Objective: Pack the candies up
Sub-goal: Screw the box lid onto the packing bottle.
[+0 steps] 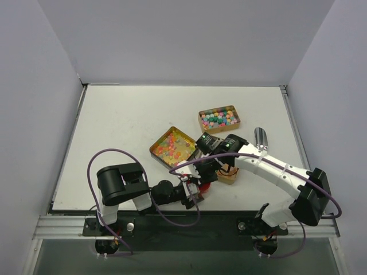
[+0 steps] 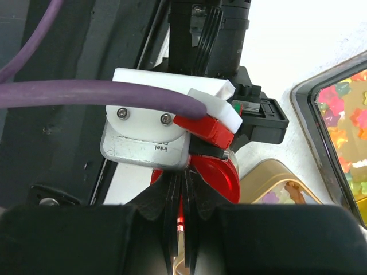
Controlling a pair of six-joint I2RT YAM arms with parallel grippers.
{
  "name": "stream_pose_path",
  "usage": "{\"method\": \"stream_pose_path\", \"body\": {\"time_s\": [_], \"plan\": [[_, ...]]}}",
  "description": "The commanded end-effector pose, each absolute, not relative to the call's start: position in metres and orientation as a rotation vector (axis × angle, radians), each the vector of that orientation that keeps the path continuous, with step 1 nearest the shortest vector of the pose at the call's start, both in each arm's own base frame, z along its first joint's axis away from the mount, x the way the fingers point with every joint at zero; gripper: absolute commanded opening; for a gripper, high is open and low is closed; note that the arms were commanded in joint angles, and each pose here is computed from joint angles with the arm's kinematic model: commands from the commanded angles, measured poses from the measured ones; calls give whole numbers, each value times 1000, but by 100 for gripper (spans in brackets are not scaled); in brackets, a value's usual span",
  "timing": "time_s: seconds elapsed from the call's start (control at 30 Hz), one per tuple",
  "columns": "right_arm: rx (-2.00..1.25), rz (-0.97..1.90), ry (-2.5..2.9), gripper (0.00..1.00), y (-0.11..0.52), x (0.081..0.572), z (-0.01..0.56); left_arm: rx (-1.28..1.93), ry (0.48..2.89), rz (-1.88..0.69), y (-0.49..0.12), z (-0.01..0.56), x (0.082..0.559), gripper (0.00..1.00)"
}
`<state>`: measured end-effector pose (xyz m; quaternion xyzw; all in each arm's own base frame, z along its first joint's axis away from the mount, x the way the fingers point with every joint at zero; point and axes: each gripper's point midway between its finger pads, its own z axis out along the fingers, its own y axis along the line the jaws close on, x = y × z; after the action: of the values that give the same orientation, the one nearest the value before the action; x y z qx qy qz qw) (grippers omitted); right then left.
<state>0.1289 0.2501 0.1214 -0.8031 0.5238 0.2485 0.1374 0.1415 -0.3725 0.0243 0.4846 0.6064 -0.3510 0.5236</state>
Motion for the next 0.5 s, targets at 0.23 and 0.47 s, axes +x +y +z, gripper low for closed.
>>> {"method": "stream_pose_path", "body": {"time_s": [0.23, 0.47], "plan": [[-2037, 580, 1733, 0, 189, 199, 165, 1240, 1548, -792, -363, -7, 136, 0], [-2169, 497, 1546, 59, 173, 208, 175, 1245, 1560, -777, -363, -13, 137, 0]]}}
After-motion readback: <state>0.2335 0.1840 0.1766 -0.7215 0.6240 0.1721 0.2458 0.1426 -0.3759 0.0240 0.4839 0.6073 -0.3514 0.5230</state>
